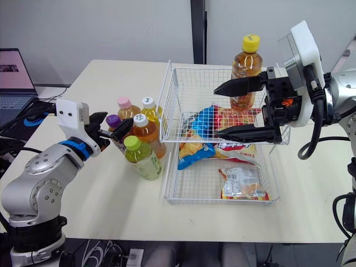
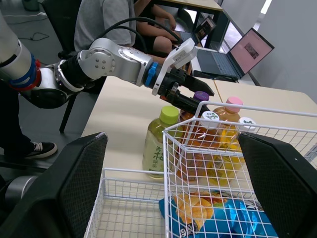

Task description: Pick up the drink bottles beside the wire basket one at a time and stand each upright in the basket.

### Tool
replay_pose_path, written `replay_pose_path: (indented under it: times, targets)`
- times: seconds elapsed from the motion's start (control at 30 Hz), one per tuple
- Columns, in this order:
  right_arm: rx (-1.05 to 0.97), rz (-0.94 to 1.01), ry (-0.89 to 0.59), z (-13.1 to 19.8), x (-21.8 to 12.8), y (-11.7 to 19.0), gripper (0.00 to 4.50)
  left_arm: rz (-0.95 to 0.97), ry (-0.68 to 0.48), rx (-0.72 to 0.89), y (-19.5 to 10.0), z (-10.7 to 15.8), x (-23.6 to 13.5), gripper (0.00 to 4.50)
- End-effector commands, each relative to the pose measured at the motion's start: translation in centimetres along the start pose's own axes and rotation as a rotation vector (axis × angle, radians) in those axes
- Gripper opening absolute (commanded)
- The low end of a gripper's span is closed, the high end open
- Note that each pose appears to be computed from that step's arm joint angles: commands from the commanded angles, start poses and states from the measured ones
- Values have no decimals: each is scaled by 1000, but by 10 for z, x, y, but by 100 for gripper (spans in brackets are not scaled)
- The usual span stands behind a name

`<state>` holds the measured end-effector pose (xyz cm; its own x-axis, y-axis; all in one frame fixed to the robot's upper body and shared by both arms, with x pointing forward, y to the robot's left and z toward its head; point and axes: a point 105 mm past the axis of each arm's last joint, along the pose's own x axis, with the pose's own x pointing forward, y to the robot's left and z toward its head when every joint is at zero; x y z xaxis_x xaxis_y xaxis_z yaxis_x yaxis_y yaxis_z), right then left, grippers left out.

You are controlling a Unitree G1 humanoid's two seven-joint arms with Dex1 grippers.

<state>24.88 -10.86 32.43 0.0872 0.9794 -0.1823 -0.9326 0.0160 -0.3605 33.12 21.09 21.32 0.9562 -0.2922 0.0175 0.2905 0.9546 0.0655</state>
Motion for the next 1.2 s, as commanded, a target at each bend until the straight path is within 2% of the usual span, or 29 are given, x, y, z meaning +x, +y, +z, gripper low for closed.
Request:
replay_pose_path:
  times: [0.03, 0.27, 0.47, 0.6, 0.7, 0.8, 0.97, 1.2]
  targets:
    - [-50, -22, -7, 11, -6, 2, 450, 0, -45, 18, 1, 11, 0, 364]
    - [-55, -24, -6, 12, -6, 0, 450, -24, -34, 9, -1, 6, 0, 140]
    - [-60, -24, -6, 12, -6, 0, 450, -25, -39, 16, -2, 4, -7, 139]
    - [-71, -36, -6, 14, -7, 0, 450, -37, -95, 42, -1, 20, -20, 139]
    - [-75, -56, 4, 14, -12, -1, 450, -54, -144, 75, 2, 42, -36, 139]
    - [-70, -83, 12, 14, -17, -3, 450, -138, -219, 67, 4, 78, -53, 139]
    - [-67, -118, 15, 16, -23, -4, 450, -274, -225, 75, 12, 128, -74, 139]
    - [-66, -198, 34, 16, -34, -8, 450, -463, -288, 85, 4, 197, -72, 139]
